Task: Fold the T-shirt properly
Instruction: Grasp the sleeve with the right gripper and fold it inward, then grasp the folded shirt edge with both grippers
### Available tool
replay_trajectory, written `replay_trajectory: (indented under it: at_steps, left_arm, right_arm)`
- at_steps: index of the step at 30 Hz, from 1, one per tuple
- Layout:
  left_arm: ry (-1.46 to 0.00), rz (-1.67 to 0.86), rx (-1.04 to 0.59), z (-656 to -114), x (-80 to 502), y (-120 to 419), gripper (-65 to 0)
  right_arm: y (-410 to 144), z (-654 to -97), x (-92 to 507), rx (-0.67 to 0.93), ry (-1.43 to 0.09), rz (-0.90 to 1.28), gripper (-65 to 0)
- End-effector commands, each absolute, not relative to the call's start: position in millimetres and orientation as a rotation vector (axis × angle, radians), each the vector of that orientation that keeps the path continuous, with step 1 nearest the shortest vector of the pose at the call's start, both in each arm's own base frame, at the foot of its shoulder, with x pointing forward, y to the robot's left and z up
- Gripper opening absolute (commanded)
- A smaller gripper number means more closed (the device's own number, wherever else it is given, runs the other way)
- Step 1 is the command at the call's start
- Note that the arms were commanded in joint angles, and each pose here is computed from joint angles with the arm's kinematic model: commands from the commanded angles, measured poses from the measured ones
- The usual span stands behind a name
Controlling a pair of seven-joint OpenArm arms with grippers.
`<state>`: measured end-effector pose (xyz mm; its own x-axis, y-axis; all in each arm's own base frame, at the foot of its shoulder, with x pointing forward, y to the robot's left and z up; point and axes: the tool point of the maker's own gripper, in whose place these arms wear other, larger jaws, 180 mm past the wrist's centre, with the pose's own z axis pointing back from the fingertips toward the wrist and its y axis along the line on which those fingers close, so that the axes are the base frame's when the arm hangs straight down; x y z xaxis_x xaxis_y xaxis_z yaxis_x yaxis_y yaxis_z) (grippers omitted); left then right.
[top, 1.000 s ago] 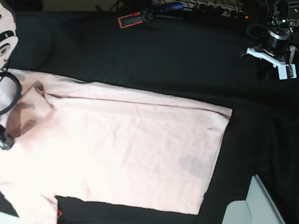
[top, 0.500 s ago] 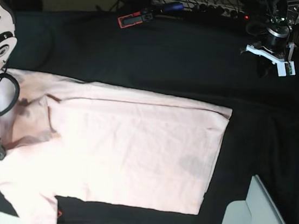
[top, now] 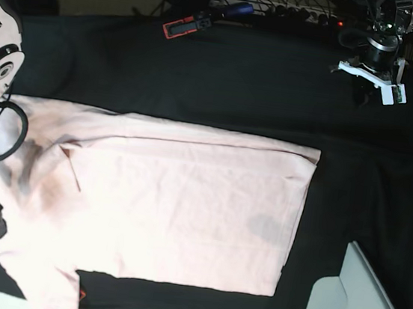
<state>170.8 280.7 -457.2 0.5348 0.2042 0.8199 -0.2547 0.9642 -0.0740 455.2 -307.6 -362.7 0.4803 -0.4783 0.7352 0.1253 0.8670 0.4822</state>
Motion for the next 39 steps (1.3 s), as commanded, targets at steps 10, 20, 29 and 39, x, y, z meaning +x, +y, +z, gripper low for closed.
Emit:
replay_trajectory:
  at_steps: [10, 20, 29, 39]
  left_arm:
    - [-1.065, 0.248, 0.05, -429.7, 191.5, 279.8, -62.6]
    - [-1.206, 0.245, 0.029, -394.6, 243.7, 277.0, -26.0]
    - [-1.205, 0.203, -0.084, -410.2, 292.0, 233.7, -26.2]
    - [-1.196, 0.202, -0.149, -418.6, 309.7, 203.9, -26.4]
  right_arm:
    - [-316.7, -389.1, 423.9, 0.37, -0.949, -0.386, -9.6]
    - [-299.9, -419.3, 345.9, 0.288, -0.857, -0.204, -9.7]
    - [-280.8, -412.5, 301.5, 0.212, -0.877, -0.124, -9.7]
    - [-280.9, -421.5, 288.3, 0.208, -0.846, -0.126, -9.7]
